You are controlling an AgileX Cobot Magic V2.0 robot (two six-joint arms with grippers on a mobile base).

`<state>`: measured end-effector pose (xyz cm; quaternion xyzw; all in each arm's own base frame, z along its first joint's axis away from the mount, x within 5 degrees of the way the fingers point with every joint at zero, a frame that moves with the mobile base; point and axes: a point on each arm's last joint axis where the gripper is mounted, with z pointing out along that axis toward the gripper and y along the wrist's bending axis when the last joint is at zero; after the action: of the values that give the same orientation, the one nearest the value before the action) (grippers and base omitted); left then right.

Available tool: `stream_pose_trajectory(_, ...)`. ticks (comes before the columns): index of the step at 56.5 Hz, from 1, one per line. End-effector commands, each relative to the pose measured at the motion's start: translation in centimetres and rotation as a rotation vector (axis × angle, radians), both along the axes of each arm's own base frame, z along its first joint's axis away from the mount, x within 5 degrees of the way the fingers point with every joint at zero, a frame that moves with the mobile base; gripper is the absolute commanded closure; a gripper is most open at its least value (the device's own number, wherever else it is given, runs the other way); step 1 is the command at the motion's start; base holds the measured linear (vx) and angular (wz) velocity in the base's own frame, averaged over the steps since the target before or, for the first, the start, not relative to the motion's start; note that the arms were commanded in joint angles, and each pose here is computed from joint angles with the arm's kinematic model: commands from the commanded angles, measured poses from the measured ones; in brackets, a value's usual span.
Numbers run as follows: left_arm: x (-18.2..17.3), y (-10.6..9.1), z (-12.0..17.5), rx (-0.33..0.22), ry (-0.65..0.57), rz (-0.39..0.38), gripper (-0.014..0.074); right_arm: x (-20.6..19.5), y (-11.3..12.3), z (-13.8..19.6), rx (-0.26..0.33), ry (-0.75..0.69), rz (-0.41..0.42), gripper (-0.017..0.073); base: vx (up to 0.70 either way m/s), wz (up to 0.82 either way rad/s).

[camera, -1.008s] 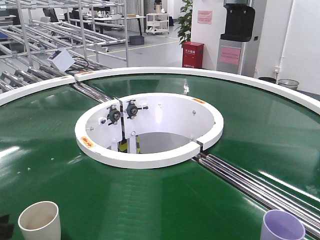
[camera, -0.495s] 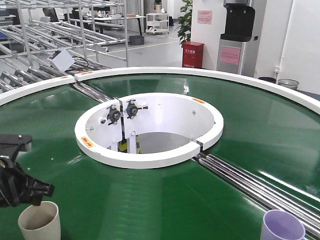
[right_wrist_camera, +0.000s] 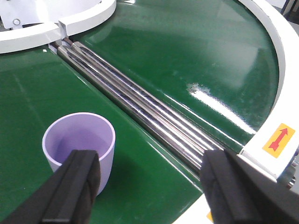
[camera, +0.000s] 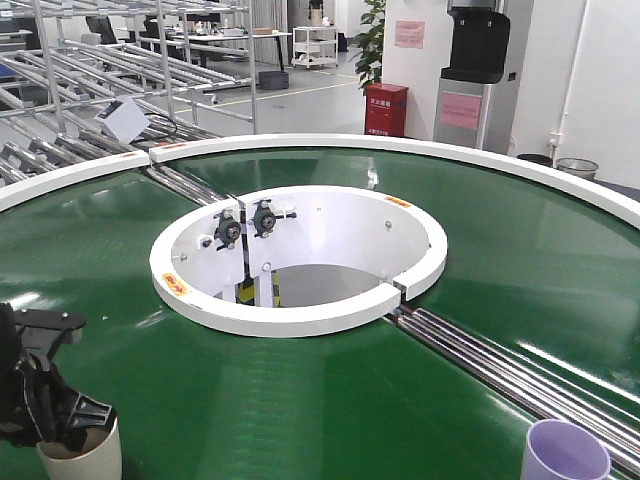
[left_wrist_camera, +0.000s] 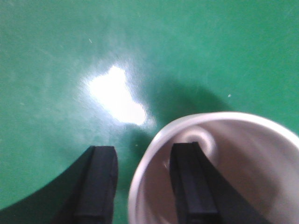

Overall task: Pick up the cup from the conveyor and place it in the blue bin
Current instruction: 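Close left gripper on cream cup rim, right gripper on lavender cup rim, then lift both held cups up off the green conveyor belt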

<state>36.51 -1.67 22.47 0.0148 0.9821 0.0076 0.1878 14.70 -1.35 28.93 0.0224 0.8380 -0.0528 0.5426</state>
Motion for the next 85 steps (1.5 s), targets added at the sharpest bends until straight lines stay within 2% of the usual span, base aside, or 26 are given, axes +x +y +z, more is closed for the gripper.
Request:
stream_pose_trajectory(1, 0.2, 0.1, 2.6, -0.007, -0.098, 0.005, 0.0194, 0.6, -0.1, 1.7, 0.019, -0.050, -0.011, 0.0048, 0.00, 0.00)
stream_pose_trajectory(7, 0.4, 0.1, 2.6, -0.002, -0.115, -0.005, 0.0237, 1.9, -0.4, 2.2, 0.070, 0.117, -0.061, 0.0055, 0.00, 0.00)
stream_pose_trajectory(18, 0.7, 0.1, 2.3, -0.005, -0.124, -0.004, 0.0342, 7.3, -0.6, 3.4, 0.061, 0.376, -0.046, 0.0055, 0.00, 0.00)
stream_pose_trajectory(29, 0.7, 0.1, 2.4, -0.006, -0.131, -0.004, 0.0441, 13.4, -0.3, 3.1, 0.074, 0.452, 0.023, 0.0055, 0.00, 0.00)
stream_pose_trajectory(38, 0.7, 0.1, 2.3, -0.005, -0.124, -0.004, 0.0495, 16.7, -0.4, 1.8, 0.080, 0.543, 0.030, 0.0056, 0.00, 0.00)
stream_pose_trajectory(56, 0.8, 0.1, 2.4, -0.006, -0.137, -0.004, 0.0505, 19.9, -0.5, -2.8, 0.075, 0.701, 0.054, 0.0070, 0.00, 0.00)
stream_pose_trajectory(65, 0.8, 0.1, 2.4, -0.006, -0.141, -0.005, 0.0505, 20.7, -0.5, -4.4, 0.091, 0.725, 0.054, 0.0139, 0.00, 0.00)
stream_pose_trajectory(74, 0.8, 0.1, 2.4, -0.006, -0.141, -0.005, 0.0505, 21.1, -0.4, -5.4, 0.119, 0.748, 0.053, 0.0265, 0.00, 0.00)
stream_pose_trajectory(85, 0.9, 0.1, 2.5, -0.007, -0.151, -0.005, 0.0505, 20.9, -0.1, -5.0, 0.155, 0.738, 0.055, 0.0445, 0.00, 0.00)
